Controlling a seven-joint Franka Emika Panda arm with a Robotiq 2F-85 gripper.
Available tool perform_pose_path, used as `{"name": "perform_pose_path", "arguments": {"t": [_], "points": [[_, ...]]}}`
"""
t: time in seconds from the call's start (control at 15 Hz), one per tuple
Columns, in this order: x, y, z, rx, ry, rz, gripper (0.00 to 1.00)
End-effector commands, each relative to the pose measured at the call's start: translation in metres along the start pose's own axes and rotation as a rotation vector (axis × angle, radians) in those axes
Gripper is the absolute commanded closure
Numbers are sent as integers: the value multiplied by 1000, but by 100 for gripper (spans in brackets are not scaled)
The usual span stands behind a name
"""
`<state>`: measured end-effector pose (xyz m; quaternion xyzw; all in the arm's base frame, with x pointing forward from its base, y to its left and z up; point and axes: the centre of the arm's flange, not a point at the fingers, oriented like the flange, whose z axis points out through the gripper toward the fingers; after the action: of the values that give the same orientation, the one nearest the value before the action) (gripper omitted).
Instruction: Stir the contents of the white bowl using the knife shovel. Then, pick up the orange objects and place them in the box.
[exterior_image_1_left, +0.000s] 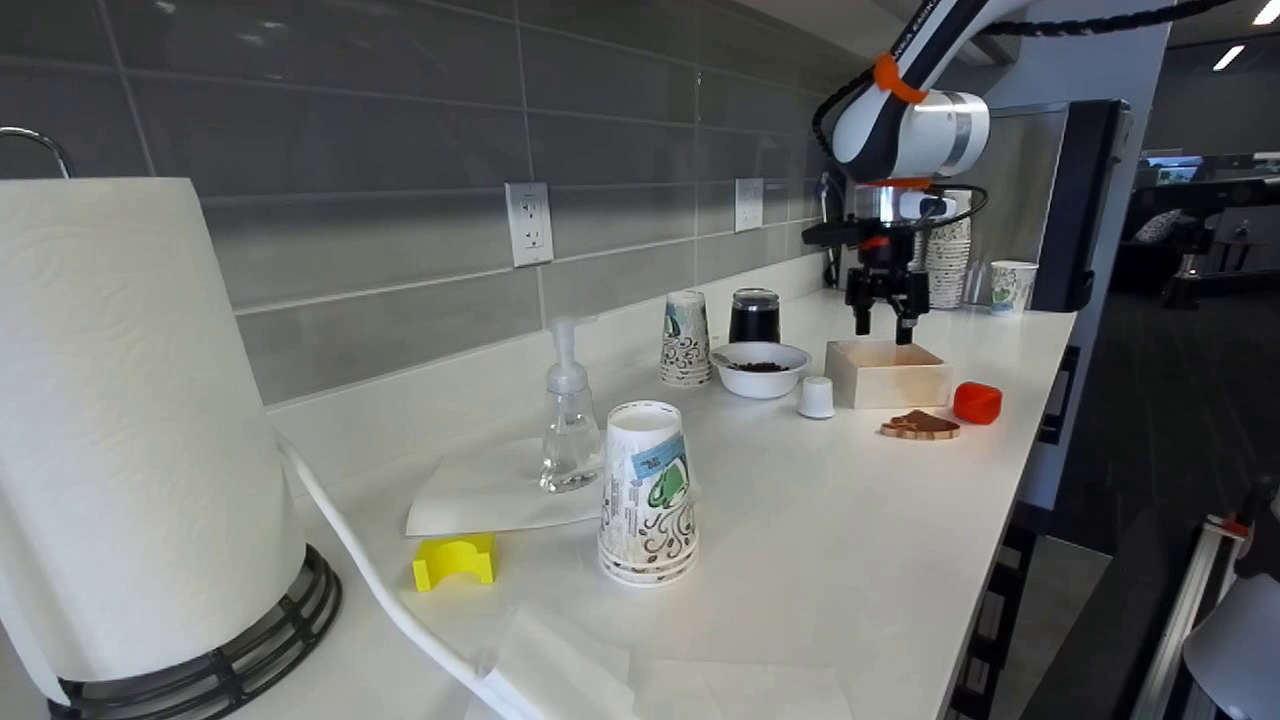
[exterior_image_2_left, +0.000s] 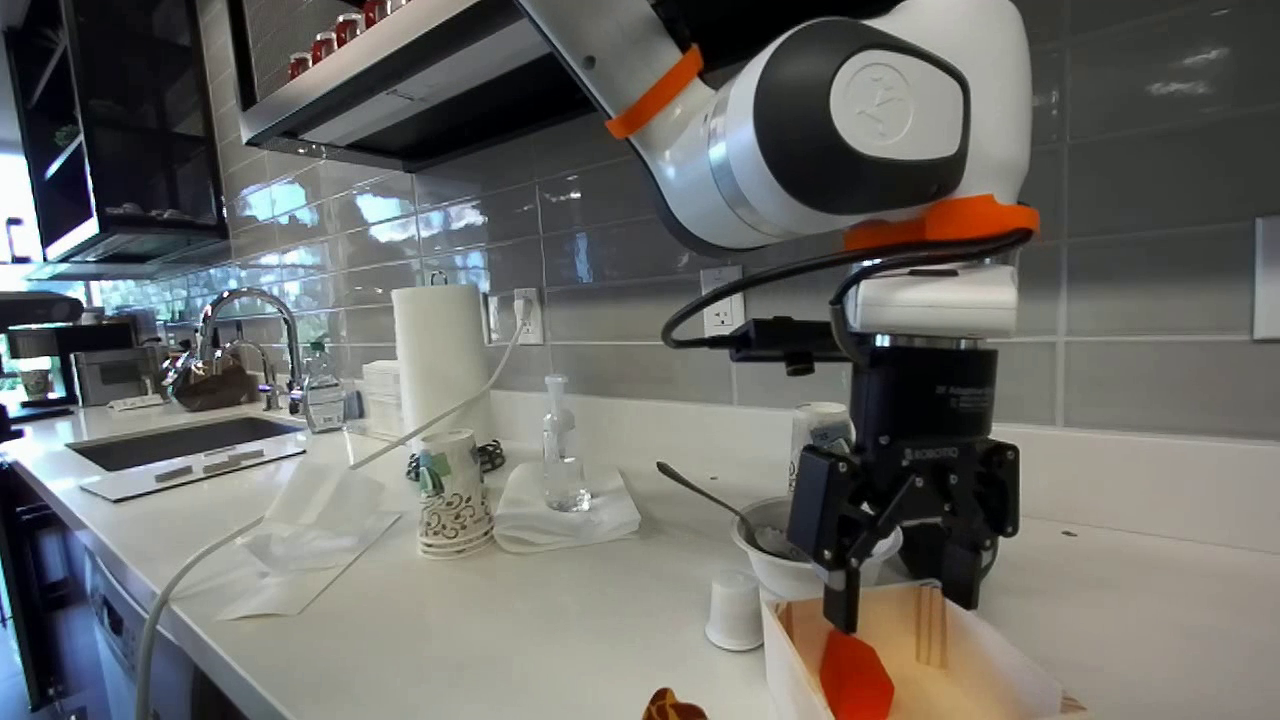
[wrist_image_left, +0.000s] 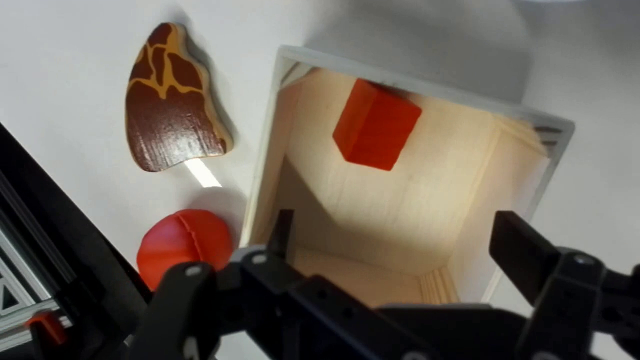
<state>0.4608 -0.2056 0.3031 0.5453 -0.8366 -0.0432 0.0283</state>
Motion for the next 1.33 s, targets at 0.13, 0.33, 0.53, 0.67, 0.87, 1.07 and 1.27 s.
{"name": "perform_pose_path", "arguments": {"t": [0.13,0.33,0.53,0.67,0.87,1.07,1.27], "points": [[20,73,-21,57,-20,148,0],[26,96,-28,85,-20,229,0],[34,120,-30,75,15,325,0],[38,132,-26,42,45,373,0],[38,145,-14,0,64,424,0],[36,155,-1,-13,55,473,0],[39,163,10,-15,61,550,0]]}}
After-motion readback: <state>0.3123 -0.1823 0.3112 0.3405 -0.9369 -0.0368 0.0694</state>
